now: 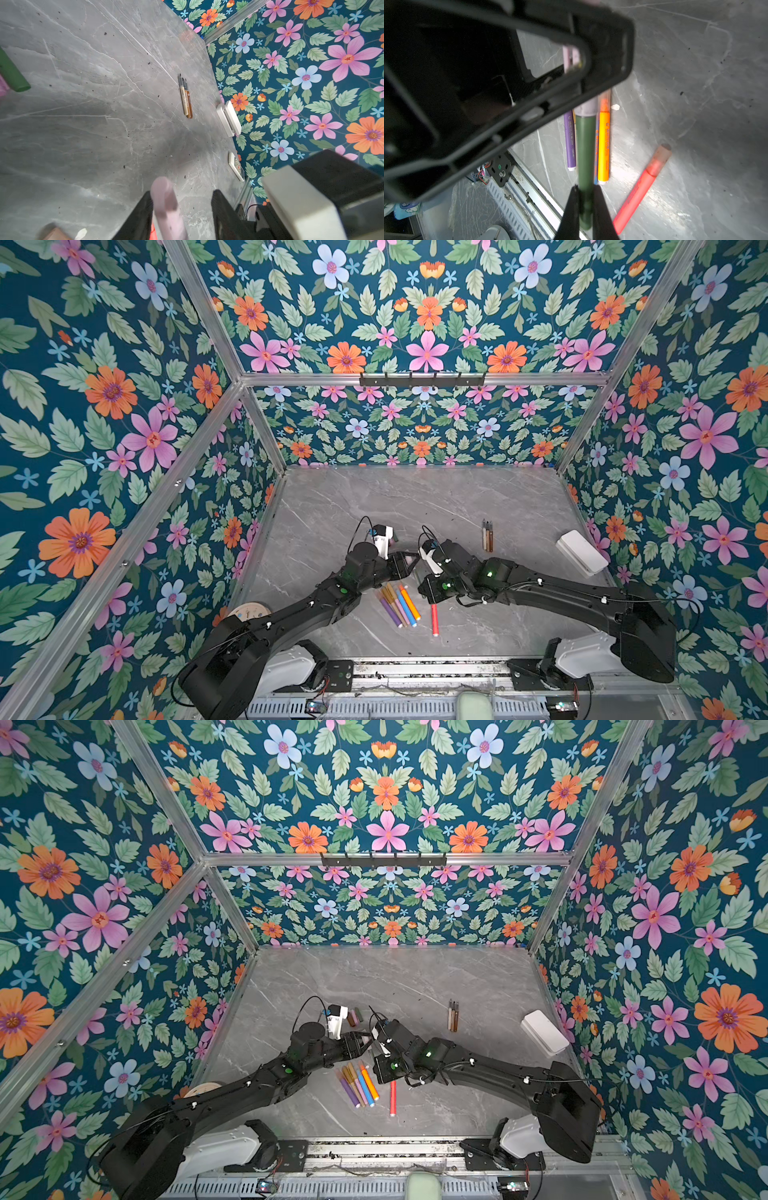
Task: Open the pen caps
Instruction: 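Lift the green pen with the right gripper while the left grasps its pink cap, then pull the pink cap off with the left gripper while the right draws the pen away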
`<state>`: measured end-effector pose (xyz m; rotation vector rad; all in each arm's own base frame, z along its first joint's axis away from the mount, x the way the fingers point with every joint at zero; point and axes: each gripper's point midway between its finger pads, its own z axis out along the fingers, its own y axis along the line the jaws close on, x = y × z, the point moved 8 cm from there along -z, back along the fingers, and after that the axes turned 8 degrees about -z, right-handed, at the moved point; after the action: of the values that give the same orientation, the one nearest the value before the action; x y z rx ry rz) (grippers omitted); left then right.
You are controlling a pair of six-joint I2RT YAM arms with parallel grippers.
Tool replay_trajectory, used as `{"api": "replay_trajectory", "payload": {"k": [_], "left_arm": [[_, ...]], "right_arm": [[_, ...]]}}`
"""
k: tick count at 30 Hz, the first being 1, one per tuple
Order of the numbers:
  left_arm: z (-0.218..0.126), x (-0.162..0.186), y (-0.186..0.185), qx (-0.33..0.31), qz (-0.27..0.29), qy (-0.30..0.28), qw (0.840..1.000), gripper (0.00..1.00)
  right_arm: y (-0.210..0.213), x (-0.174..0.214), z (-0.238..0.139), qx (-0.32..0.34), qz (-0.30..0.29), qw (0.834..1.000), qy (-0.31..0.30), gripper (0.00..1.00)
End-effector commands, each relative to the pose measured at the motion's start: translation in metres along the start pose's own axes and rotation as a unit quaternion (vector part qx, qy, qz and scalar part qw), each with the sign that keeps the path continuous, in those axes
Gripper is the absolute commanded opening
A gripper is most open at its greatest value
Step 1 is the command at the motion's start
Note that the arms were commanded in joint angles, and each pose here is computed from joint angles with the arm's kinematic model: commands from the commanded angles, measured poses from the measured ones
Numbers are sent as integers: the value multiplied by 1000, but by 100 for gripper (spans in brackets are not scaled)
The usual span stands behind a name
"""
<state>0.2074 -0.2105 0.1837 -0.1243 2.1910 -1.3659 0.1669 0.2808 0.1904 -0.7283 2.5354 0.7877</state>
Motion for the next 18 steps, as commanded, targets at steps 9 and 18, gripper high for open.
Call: {"api": "replay_trajectory", "payload": {"k": [9,18], "left_arm": [[-1,-7,-11,46,5,4,999,7],[0,-6,-15,69,-6,14,998,0]], "right_arm": [[-2,-1,-4,12,-5,1000,-15,0],[-1,-4,1,9,-4,1000,-18,24]]}}
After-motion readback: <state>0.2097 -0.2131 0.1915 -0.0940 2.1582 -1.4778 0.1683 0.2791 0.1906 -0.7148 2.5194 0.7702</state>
